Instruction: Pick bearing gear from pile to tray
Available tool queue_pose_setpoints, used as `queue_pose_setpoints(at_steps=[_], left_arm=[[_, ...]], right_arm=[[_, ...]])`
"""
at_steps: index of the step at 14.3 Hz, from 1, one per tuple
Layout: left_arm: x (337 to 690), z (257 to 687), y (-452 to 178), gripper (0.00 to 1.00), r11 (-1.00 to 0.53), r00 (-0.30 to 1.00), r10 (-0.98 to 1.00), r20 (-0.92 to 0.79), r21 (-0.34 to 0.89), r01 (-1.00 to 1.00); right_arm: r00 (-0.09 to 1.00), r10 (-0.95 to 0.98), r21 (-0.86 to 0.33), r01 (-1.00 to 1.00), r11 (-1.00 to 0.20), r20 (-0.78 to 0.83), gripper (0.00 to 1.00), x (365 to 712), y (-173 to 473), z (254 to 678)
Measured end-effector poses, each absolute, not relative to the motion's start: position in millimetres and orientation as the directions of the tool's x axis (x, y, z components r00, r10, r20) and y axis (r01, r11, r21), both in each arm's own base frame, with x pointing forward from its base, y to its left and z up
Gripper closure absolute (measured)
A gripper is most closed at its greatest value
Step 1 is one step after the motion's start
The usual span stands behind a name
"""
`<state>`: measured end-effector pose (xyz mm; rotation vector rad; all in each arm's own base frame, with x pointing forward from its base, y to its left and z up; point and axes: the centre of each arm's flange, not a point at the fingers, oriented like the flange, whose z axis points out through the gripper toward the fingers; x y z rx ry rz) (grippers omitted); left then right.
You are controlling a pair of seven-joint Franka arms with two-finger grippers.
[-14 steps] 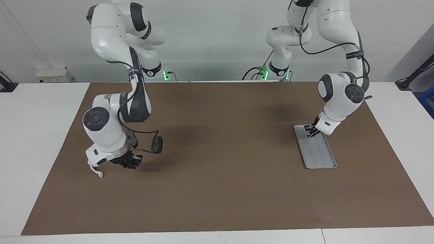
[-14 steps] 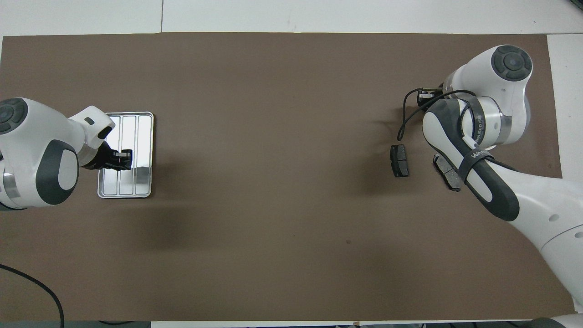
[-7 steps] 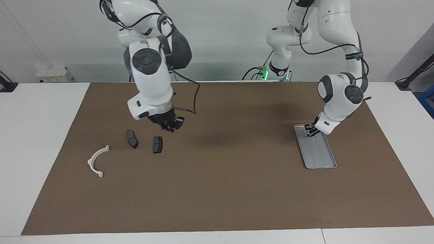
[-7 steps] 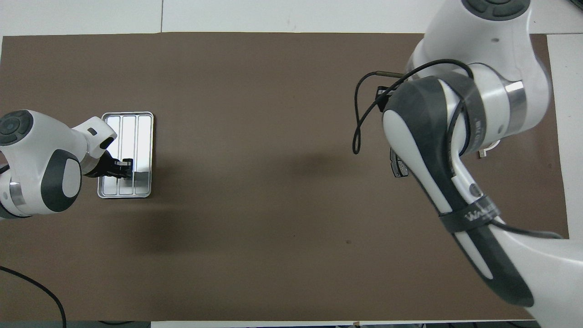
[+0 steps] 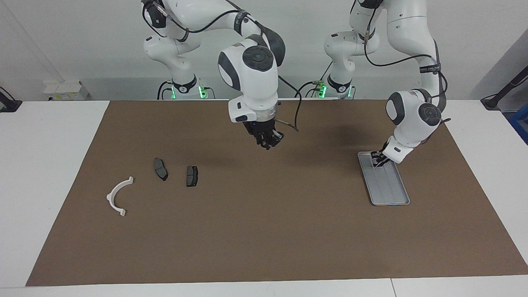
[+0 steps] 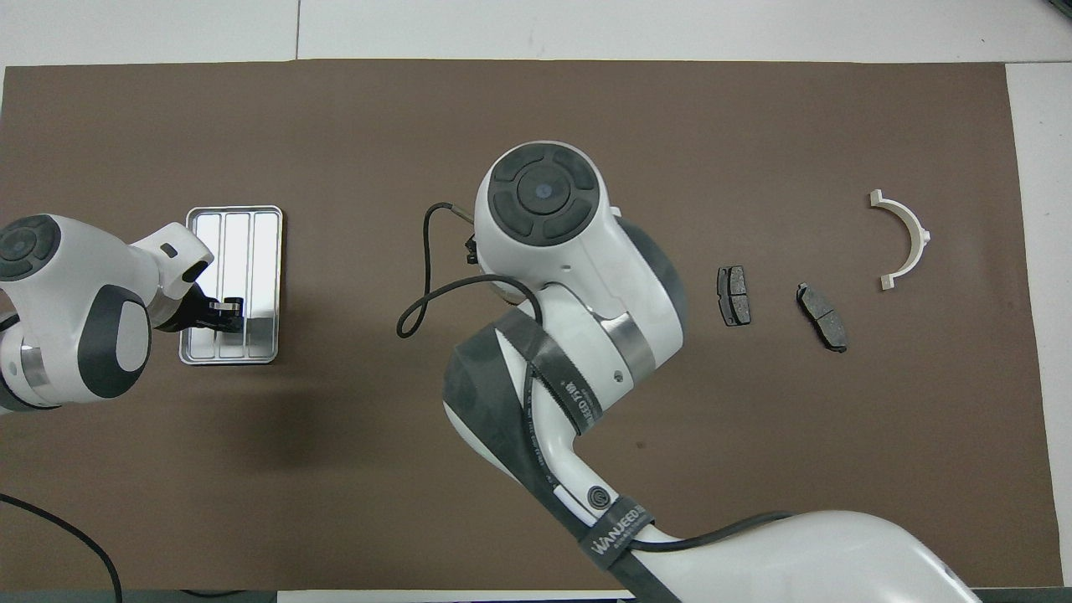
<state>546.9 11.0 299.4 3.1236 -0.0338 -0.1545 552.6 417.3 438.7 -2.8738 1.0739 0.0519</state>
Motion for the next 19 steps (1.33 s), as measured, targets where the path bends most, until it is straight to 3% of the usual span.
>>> queue_pose_setpoints(at_steps=[6,8,12,13,14,19], left_arm=[[547,299,11,0.76,-1.000,0.995,-0.022,-0.098,0.015,-0.021],[546,299,10,0.59,-1.000,0.995,-0.024,-0.101,0.016,-0.023],[557,322,7,0.11,-1.000,0.993,-0.020,-0.120,0.018,-0.018],[563,333,4,0.10,-1.000,0.994,-0.003,-0.113,0.016,-0.001],[567,340,-1,0.10,-1.000,0.994,0.013,-0.104,0.014,0.014],[567,343,-39,0.10,-0.996,0.990,0.090,-0.105,0.001,0.091]], right_arm=[[0.719,-0.694,-0.082,-0.693,-0.716,-0.020,0.65,532,476,309],[0.717,-0.697,-0.090,-0.695,-0.713,-0.013,0.65,537,475,290],[0.718,-0.696,-0.093,-0.694,-0.714,-0.006,0.65,539,473,291],[0.717,-0.697,-0.093,-0.694,-0.714,-0.005,0.65,539,473,291],[0.716,-0.698,-0.093,-0.695,-0.713,-0.005,0.59,540,472,291],[0.690,-0.724,-0.132,-0.717,-0.685,0.013,0.03,572,444,313]])
